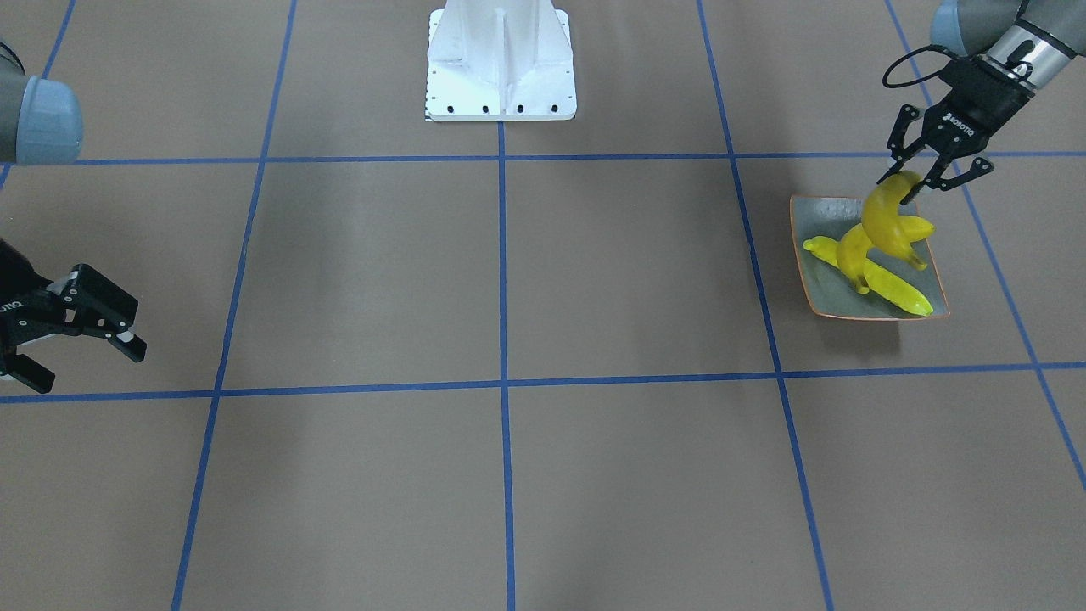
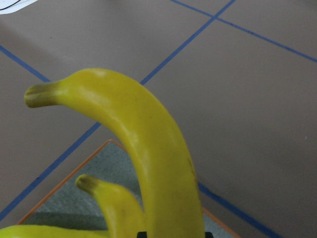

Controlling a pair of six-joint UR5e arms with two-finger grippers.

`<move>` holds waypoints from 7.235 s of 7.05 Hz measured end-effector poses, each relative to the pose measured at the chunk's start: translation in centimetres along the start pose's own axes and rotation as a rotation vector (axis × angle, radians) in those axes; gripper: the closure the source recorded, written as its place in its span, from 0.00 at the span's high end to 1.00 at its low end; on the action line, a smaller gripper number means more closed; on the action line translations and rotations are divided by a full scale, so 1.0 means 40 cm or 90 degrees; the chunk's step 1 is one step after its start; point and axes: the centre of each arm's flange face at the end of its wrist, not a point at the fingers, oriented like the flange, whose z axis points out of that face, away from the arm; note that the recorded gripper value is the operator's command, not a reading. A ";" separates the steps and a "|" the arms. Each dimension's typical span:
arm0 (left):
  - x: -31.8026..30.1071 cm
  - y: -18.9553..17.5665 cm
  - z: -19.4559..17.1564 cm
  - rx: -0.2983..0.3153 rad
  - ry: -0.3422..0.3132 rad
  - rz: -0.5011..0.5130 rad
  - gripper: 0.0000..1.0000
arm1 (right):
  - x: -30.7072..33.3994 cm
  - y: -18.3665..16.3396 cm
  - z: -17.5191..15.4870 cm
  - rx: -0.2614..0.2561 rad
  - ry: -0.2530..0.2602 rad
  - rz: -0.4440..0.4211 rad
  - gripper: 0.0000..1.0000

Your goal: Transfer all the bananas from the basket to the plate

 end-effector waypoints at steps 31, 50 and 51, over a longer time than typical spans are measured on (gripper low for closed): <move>0.062 -0.305 0.058 0.021 0.087 -0.393 1.00 | 0.957 0.665 -0.221 -0.093 0.102 -0.099 1.00; 0.067 -0.321 0.046 0.034 0.087 -0.384 1.00 | 1.339 0.868 -0.032 -0.167 0.087 -0.085 0.37; 0.068 -0.325 0.044 0.036 0.088 -0.383 1.00 | 1.336 0.864 -0.028 -0.169 0.086 -0.086 0.03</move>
